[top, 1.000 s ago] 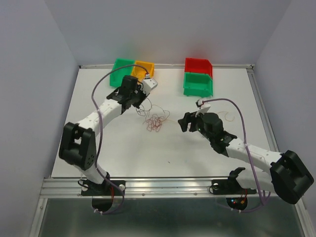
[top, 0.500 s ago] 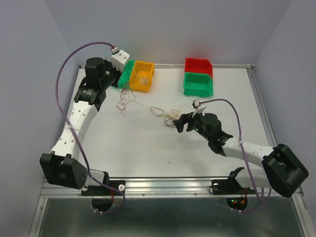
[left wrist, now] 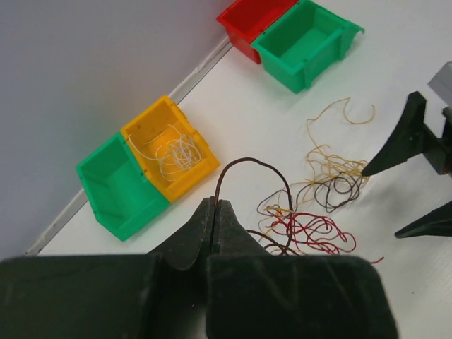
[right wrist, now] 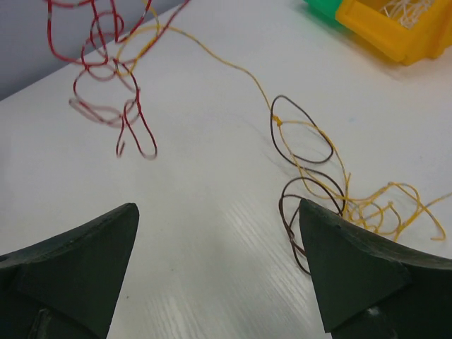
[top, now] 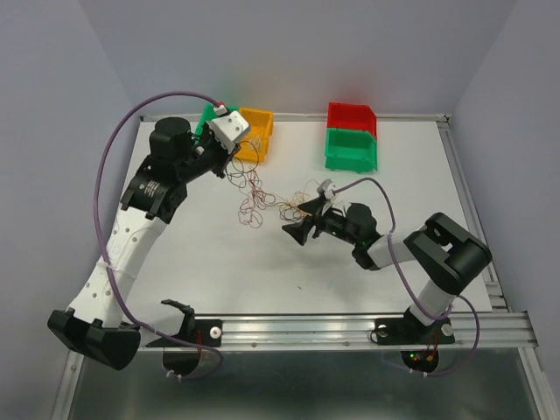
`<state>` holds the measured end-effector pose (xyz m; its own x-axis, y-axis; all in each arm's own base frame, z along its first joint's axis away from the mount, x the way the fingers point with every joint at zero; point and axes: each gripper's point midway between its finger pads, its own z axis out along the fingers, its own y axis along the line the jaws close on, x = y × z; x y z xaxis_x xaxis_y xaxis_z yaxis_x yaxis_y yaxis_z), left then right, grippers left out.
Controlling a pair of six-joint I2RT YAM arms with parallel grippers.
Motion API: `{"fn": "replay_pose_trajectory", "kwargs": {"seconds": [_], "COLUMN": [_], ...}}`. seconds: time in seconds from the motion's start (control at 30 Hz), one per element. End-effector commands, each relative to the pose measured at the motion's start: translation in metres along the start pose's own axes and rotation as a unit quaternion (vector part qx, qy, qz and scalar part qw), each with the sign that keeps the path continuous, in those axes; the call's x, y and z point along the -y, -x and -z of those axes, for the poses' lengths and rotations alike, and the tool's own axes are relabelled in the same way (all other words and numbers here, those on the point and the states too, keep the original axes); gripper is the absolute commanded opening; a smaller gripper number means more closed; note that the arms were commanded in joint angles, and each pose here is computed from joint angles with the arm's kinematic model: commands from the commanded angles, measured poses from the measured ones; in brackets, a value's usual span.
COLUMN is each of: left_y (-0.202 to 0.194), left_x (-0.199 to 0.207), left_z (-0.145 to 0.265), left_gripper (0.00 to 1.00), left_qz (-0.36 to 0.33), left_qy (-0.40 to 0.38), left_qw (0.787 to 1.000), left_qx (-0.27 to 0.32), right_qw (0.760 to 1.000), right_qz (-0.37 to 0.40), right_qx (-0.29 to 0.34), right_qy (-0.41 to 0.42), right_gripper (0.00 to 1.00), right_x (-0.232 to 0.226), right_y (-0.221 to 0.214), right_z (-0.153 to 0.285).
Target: Untangle the cables
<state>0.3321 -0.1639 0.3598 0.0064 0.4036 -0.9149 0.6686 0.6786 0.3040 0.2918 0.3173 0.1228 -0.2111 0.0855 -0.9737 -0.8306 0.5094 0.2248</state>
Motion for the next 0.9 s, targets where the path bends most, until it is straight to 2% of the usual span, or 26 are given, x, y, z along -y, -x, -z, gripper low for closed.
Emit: {"fn": "replay_pose_trajectory", "kwargs": {"seconds": [0.0, 0.17, 0.33, 0.43, 0.53, 0.63, 0.67, 0.73, 0.77, 0.83, 0.87], "left_y": [0.000, -0.007, -0.008, -0.007, -0.006, -0.004, -0.005, 0.004, 0.007, 0.021, 0.035], "left_x": [0.022, 0.034, 0.040, 0.040, 0.048, 0.061, 0.067, 0.062, 0.051, 0.027, -0.003], "left_z": [0.002, -0.006, -0.007, -0.009, -0.012, -0.016, -0.016, -0.016, -0.016, -0.009, 0.002], "left_gripper": [0.00, 0.00, 0.00, 0.00, 0.00, 0.00, 0.00, 0.00, 0.00, 0.00, 0.00], "left_qz": [0.000, -0.001, -0.001, 0.001, 0.002, 0.013, 0.016, 0.016, 0.015, 0.017, 0.012], "left_qy": [-0.019, -0.032, -0.043, -0.045, -0.068, -0.110, -0.126, -0.118, -0.088, -0.023, 0.057], "left_qw": [1.000, 0.999, 0.999, 0.999, 0.998, 0.994, 0.992, 0.993, 0.996, 1.000, 0.998], "left_qx": [-0.003, -0.018, -0.019, -0.020, -0.016, -0.015, -0.018, -0.011, -0.012, 0.003, 0.023], "right_qw": [0.977, 0.956, 0.946, 0.944, 0.943, 0.946, 0.948, 0.953, 0.959, 0.962, 0.967], "right_qz": [0.077, 0.084, 0.074, 0.063, 0.061, 0.047, 0.042, 0.037, 0.030, 0.036, 0.030], "right_qx": [0.167, 0.202, 0.208, 0.203, 0.212, 0.215, 0.218, 0.226, 0.217, 0.226, 0.222], "right_qy": [0.112, 0.195, 0.238, 0.250, 0.249, 0.239, 0.230, 0.197, 0.182, 0.150, 0.123], "right_gripper": [1.00, 1.00, 1.00, 0.95, 0.84, 0.58, 0.32, 0.10, 0.01, 0.00, 0.01], "right_x": [-0.045, -0.074, -0.082, -0.083, -0.084, -0.080, -0.077, -0.065, -0.061, -0.053, -0.047], "right_y": [0.101, 0.123, 0.135, 0.131, 0.134, 0.133, 0.133, 0.134, 0.123, 0.126, 0.120], "right_z": [-0.021, -0.028, -0.050, -0.066, -0.077, -0.085, -0.086, -0.087, -0.084, -0.075, -0.065]}}
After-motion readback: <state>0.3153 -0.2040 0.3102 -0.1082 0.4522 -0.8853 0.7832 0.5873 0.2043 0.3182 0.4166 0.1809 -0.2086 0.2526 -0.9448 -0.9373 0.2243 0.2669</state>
